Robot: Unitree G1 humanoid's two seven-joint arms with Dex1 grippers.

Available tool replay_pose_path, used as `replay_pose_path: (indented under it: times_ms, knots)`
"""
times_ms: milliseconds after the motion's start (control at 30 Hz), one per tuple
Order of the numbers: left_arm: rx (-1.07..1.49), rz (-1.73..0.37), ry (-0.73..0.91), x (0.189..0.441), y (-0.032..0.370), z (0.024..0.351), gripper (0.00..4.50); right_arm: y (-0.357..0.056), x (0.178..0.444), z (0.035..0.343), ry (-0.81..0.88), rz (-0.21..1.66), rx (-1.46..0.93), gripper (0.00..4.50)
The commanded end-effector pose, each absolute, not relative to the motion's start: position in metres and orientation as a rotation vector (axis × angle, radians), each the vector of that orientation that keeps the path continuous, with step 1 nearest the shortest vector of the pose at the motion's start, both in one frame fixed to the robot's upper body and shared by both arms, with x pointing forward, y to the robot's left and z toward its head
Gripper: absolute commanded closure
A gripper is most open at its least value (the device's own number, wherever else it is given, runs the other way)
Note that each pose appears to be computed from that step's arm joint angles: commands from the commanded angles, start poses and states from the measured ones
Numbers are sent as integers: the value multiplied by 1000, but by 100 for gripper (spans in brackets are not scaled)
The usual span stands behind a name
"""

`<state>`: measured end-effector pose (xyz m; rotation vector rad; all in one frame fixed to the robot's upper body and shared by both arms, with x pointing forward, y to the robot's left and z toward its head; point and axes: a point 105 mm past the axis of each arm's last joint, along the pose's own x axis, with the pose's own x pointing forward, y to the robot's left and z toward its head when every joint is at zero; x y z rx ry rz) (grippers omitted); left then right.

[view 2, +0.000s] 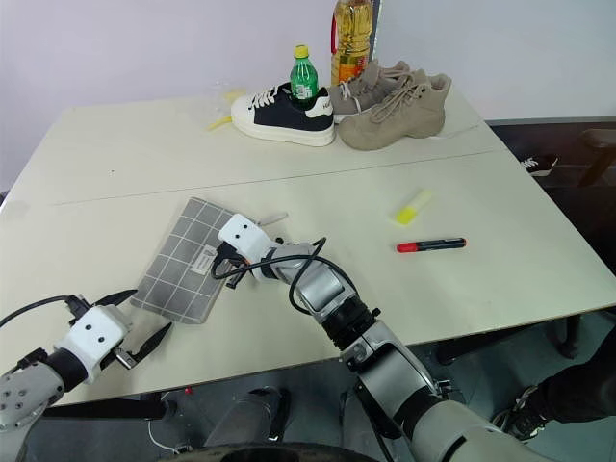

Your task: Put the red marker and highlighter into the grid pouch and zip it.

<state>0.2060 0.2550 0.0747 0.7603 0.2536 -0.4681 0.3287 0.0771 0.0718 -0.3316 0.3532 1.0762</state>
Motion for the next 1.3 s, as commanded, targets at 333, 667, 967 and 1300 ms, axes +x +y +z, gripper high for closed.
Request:
replay_pose_path:
  times_ms: [333,667,967,1300]
  knots:
    - [913,-591,105,231,222,74,0,86,320,68,372,1114,-293,441]
    - [920,-570,46,240,216,75,0,88,318,68,375,1123,-275,441]
    - [644,-576,195,206,228,79,0,86,317,67,377,1123,-279,441]
    - [613,-713,290,189,201,77,0,88,315,66,380,1142,-286,441]
